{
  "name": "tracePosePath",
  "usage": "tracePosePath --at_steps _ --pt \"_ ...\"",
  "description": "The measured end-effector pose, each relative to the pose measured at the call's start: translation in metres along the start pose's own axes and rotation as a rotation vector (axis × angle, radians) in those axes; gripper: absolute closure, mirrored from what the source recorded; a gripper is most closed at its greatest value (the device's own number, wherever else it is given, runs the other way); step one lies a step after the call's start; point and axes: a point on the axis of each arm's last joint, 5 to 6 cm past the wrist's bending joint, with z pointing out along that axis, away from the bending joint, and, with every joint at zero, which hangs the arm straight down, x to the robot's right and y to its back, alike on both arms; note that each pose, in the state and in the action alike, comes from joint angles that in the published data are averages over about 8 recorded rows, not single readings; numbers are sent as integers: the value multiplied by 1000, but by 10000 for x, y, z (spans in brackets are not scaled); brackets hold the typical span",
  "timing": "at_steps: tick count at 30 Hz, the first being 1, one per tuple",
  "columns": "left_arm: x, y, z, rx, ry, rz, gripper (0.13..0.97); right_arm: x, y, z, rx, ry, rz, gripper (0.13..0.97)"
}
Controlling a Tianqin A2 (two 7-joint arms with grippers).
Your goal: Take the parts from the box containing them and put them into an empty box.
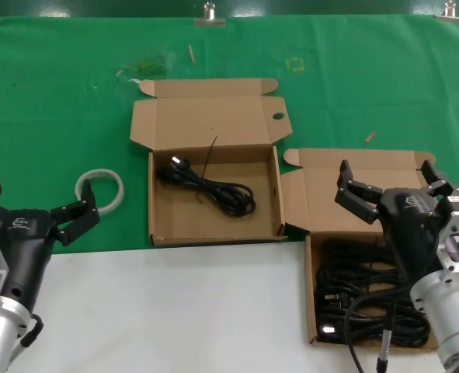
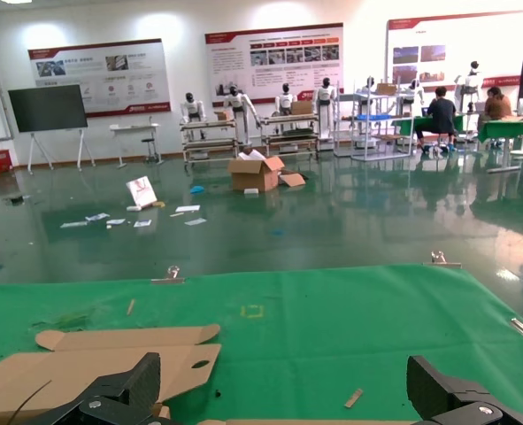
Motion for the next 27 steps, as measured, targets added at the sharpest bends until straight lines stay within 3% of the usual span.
tracePosePath --at_steps 27 --pt "0 0 0 0 0 0 132 0 0 0 0 0 0 130"
